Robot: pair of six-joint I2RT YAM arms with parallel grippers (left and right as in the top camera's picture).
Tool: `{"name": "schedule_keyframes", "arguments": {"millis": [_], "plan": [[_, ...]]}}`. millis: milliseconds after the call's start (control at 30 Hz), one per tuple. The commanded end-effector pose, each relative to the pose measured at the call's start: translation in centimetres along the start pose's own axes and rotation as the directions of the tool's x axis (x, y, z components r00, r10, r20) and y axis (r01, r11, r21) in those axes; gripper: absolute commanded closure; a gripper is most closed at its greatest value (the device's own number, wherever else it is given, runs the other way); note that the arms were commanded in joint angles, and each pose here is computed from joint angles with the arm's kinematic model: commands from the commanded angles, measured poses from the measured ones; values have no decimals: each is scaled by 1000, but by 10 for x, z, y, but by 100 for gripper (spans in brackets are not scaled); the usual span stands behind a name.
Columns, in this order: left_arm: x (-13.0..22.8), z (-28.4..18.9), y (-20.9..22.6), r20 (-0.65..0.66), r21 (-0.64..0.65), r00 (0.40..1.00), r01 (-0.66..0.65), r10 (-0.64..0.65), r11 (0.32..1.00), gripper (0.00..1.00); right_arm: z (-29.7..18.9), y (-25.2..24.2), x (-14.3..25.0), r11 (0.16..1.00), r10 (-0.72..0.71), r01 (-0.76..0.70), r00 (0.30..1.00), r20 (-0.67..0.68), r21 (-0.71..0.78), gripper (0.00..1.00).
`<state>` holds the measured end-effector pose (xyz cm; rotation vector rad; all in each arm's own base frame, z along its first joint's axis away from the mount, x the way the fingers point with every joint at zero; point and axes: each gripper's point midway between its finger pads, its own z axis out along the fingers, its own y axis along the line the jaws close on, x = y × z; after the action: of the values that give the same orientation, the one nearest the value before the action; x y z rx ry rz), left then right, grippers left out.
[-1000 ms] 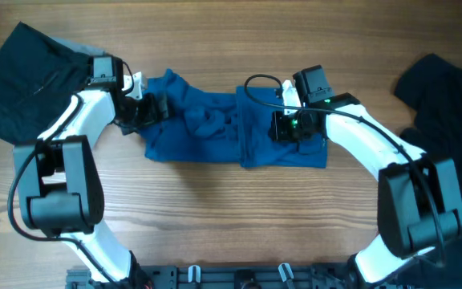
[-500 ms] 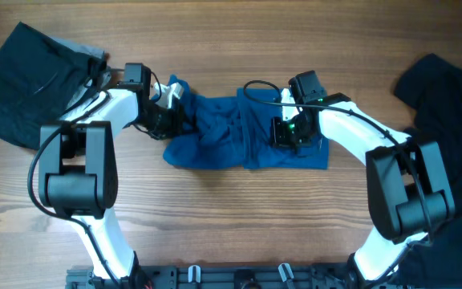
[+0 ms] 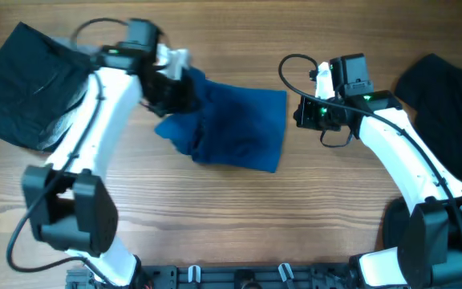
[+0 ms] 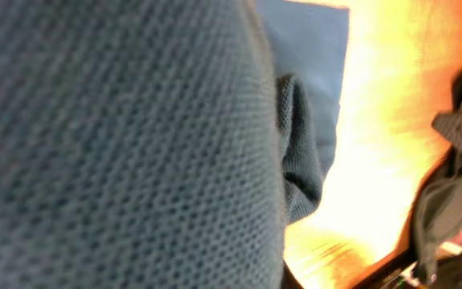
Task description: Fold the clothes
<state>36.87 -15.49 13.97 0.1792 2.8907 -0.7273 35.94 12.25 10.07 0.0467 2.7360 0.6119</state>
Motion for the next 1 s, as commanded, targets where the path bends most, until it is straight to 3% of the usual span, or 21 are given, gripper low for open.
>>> {"name": "schedule_keyframes", "arguments": {"millis": [0, 33, 167, 200, 233, 333, 367, 433, 533, 600, 633, 667, 700, 767, 800, 833, 933, 967], "plan": [[10, 41, -25, -43, -112, 997, -71, 66, 991, 84, -4, -1, -5, 1000, 2, -3, 1000, 19, 14, 95], [16, 56, -34, -63, -126, 994, -96, 88, 987, 79, -4, -1, -5, 1000, 3, -4, 1000, 19, 14, 95], [20, 111, -66, -78, -96, 987, -151, 144, 984, 78, -4, -2, -4, 1000, 5, -5, 1000, 14, 16, 95], [18, 123, -73, -67, -87, 987, -154, 148, 984, 51, -4, -2, -3, 1000, 6, -6, 1000, 11, 17, 94], [15, 133, -78, -52, -80, 984, -174, 170, 982, 2, -4, -2, -2, 1000, 7, -8, 1000, 7, 18, 90], [2, 122, -88, -4, -64, 983, -183, 183, 981, 0, -4, -3, 0, 1000, -1, 1, 1000, -4, 21, 73], [-1, 115, -89, 4, -62, 984, -180, 180, 982, 0, -4, -3, 1, 1000, -21, 21, 1000, -6, 21, 63], [-12, 68, -96, 34, -60, 987, -156, 158, 986, 0, -4, -3, 2, 998, -58, 59, 998, -12, 21, 52], [-26, 10, -92, 122, -85, 983, -130, 140, 988, 0, -4, -4, 4, 997, -80, 81, 997, -21, 22, 47], [-33, -13, -70, 164, -150, 977, -114, 139, 982, 0, -4, 13, 6, 987, -142, 140, 989, -26, -74, 47], [-32, -17, -59, 150, -169, 979, -114, 140, 979, 8, -8, 36, 9, 952, -229, 222, 973, -11, -210, 50], [-28, -19, -48, 125, -184, 984, -100, 125, 978, 34, -13, 56, 11, 907, -277, 267, 961, 16, -326, 62], [-17, -16, -24, 60, -210, 997, -43, 57, 977, 95, -19, 82, 13, 851, -290, 276, 956, 38, -447, 75], [-9, -12, -10, 8, -229, 1000, -10, 12, 973, 96, -14, 93, 18, 845, -295, 272, 955, 23, -460, 76], [-4, -8, -3, -19, -238, 1000, 4, -9, 971, 96, -9, 100, 24, 835, -316, 283, 949, 9, -471, 67], [-1, -5, 4, -38, -246, 999, 20, -30, 969, 96, -1, 107, 32, 827, -337, 289, 942, -13, -482, 64], [8, 3, 22, -71, -262, 994, 61, -82, 963, 96, 30, 117, 60, 828, -382, 288, 918, -108, -481, 66], [10, 4, 26, -75, -259, 993, 73, -95, 963, 96, 45, 108, 67, 867, -357, 263, 920, -160, -424, 72]]}}
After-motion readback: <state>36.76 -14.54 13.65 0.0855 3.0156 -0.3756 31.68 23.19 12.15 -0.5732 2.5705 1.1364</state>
